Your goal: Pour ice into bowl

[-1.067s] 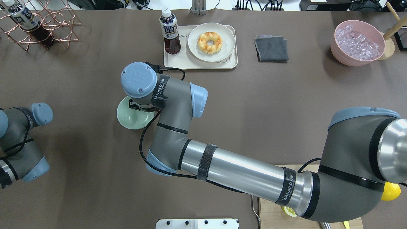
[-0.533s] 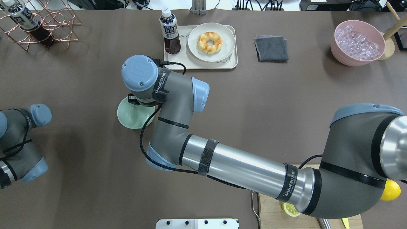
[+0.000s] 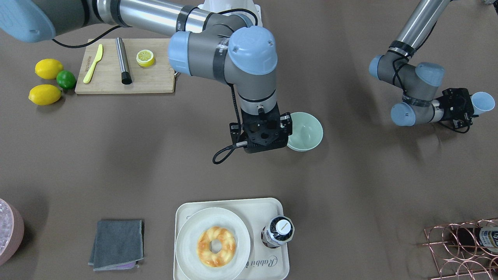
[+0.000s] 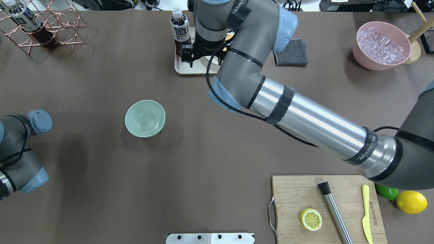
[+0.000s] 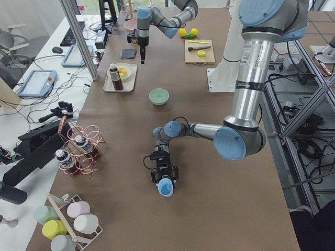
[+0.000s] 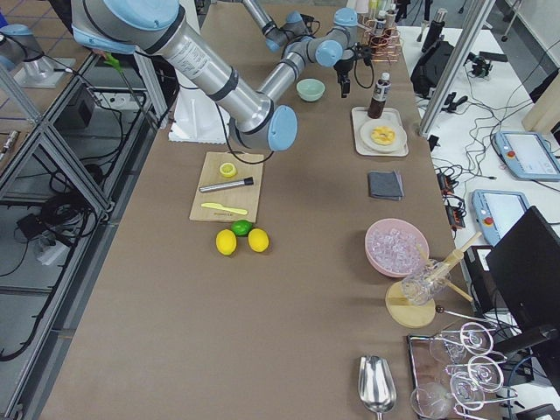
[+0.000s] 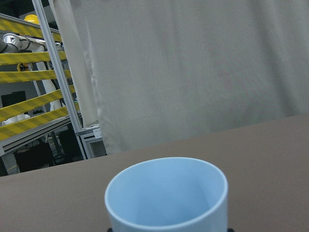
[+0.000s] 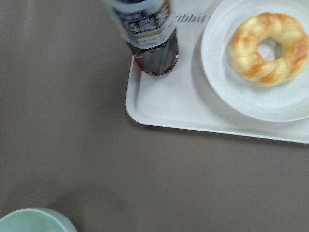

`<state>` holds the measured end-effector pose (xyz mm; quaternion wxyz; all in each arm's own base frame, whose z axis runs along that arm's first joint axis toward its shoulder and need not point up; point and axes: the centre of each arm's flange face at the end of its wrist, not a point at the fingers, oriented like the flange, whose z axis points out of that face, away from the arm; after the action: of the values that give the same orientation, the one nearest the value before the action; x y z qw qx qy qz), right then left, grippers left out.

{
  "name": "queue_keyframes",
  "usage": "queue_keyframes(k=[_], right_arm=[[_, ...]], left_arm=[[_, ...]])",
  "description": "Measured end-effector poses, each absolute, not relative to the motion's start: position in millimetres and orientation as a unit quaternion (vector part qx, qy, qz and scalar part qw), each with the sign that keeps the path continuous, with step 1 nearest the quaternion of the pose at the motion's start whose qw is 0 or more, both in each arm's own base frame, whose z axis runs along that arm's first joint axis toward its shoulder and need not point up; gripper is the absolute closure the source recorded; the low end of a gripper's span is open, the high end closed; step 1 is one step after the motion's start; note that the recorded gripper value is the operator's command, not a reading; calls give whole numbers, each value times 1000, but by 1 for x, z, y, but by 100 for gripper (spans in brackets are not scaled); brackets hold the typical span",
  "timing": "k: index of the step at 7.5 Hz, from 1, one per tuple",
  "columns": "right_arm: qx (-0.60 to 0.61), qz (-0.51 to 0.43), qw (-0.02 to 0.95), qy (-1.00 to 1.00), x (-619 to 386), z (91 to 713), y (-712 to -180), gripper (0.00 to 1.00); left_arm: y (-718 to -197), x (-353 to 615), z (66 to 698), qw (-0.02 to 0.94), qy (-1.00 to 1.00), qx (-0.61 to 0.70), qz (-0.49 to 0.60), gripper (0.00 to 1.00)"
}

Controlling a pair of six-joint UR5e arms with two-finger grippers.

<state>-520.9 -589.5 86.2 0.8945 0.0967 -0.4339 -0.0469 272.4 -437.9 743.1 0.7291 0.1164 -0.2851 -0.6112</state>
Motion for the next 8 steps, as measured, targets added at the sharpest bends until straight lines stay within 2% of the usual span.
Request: queue_keyframes(k=[2,3,4,6,8], right_arm=[[98,-76,891,-437,-424,161,-620,6],[90,-86,888,-443,-367,204,-631,6],[83,-90,890,-439,-315,249,-640,2],[76,-94,898,-424,-209,350,-651,1],[72,-104,894,-430,-132,421,-644,1]], left_arm=[[-450,268,727,742,-274,104,-603,43],[-464,263,699,751,-250,96,-603,44],[-473,259,666,760,-226,91,-603,44],[-489,254,589,772,-184,88,-601,44],[-504,269,511,778,-145,85,-605,44]])
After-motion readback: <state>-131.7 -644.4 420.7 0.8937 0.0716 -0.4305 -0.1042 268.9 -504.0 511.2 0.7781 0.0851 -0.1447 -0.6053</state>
